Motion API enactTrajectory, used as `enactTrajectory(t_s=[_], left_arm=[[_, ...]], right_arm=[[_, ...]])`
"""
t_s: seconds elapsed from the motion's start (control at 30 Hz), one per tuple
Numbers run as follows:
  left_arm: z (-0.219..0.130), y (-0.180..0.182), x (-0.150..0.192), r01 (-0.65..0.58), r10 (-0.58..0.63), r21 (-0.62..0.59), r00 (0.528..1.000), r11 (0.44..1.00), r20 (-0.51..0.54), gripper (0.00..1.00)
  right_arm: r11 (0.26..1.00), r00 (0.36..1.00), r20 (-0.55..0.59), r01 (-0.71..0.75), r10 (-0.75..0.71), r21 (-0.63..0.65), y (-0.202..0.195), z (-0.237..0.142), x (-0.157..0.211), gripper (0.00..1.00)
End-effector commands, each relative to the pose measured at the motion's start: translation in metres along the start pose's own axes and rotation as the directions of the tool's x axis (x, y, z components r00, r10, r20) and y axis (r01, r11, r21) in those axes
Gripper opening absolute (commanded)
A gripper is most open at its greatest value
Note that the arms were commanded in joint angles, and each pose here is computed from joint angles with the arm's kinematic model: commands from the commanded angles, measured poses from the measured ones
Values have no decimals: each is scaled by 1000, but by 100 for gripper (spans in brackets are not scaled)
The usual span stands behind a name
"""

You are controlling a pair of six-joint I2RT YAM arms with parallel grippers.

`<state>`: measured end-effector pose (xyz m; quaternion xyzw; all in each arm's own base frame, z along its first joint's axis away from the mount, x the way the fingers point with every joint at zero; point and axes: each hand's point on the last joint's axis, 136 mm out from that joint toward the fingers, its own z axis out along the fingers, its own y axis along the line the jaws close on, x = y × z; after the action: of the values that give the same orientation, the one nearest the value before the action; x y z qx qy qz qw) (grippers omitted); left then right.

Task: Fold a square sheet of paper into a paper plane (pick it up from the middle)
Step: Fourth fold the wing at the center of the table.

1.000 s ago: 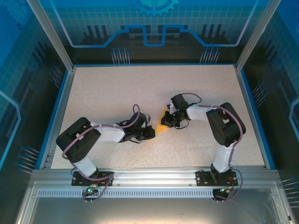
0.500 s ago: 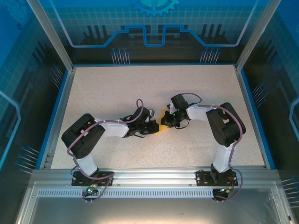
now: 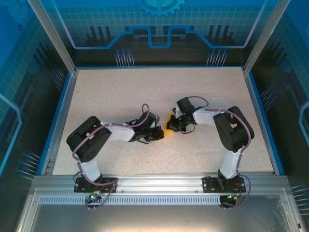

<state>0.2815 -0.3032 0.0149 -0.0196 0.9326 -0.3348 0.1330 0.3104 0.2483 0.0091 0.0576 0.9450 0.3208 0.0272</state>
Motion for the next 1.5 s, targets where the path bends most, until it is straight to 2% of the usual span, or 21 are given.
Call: enactTrajectory(t_s=[0.0, 0.13, 0.47, 0.83, 1.1, 1.27, 1.47], left_arm=[[5, 33, 21, 26, -34, -111, 997, 993, -74, 0], [6, 32, 20, 27, -35, -104, 997, 994, -73, 0], [5, 32, 21, 26, -32, -93, 997, 995, -71, 0], [5, 32, 22, 26, -33, -93, 997, 995, -72, 0], [4, 32, 23, 25, -32, -87, 997, 996, -74, 0], [5, 30, 26, 19, -26, -79, 996, 997, -88, 0], [3, 34, 30, 23, -31, -87, 995, 996, -95, 0]], right_arm=[[994, 999, 34, 10, -14, 106, -26, 4, 3, 4], [996, 998, 31, 56, -58, 68, 1, -1, 10, 4], [999, 1000, -5, 1, 0, 32, 0, 11, 19, 4], [999, 994, 96, 54, -55, 5, 19, -22, 7, 4], [999, 998, 40, 43, -42, -21, 19, -3, 8, 4], [995, 998, 15, 57, -56, -86, 29, 4, 6, 4], [998, 1000, 9, 25, -25, -66, 15, 11, 1, 4]])
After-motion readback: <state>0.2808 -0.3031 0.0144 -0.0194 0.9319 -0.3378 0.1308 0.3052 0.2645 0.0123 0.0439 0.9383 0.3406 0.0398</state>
